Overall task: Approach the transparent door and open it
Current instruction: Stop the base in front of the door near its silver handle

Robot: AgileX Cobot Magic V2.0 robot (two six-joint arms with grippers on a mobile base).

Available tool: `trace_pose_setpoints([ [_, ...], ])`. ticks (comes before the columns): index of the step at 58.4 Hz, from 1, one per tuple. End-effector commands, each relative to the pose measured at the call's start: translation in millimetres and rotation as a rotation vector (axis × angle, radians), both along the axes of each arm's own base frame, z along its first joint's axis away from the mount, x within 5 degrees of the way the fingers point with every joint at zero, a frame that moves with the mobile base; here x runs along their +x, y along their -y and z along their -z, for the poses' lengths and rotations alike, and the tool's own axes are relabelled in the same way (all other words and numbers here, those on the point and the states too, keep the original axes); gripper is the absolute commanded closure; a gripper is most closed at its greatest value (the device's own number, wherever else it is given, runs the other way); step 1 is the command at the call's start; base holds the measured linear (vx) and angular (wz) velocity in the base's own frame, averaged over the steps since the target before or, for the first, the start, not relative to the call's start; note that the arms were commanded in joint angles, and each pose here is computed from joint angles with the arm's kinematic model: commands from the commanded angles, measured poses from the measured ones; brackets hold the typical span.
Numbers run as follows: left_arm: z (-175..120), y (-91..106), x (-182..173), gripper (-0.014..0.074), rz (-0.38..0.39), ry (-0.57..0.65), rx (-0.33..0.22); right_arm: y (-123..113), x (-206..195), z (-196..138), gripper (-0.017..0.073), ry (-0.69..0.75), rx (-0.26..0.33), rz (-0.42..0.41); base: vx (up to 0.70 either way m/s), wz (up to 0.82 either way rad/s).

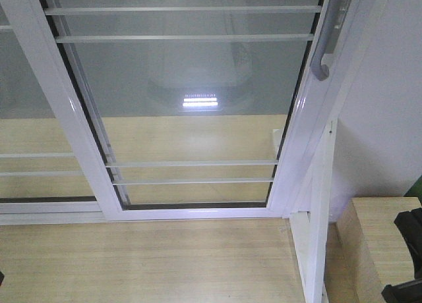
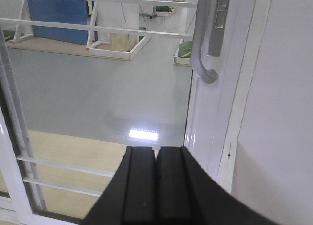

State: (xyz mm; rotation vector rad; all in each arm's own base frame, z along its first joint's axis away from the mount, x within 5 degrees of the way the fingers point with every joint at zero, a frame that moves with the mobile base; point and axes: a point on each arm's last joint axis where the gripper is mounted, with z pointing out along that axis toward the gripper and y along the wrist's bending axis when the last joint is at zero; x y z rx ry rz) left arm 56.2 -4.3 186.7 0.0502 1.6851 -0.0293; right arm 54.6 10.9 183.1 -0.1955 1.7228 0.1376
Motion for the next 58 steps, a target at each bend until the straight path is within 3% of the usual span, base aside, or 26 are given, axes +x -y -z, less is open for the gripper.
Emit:
trace_pose_setpoints([
  [1,-2.7,-1.3,0.2,0.0600,-0.013,0.074,-0.008,-0.2,0.0,-7.0,0.0568,0.095,0.016,-0.002,0.11,-0.05],
  [58,-2.4,-1.2,0.1,0.0600,-0.012,0.072,-0.007,-0.4,1.1,-5.3,0.0568,0.067,0.010,-0.001,0.06,-0.01],
])
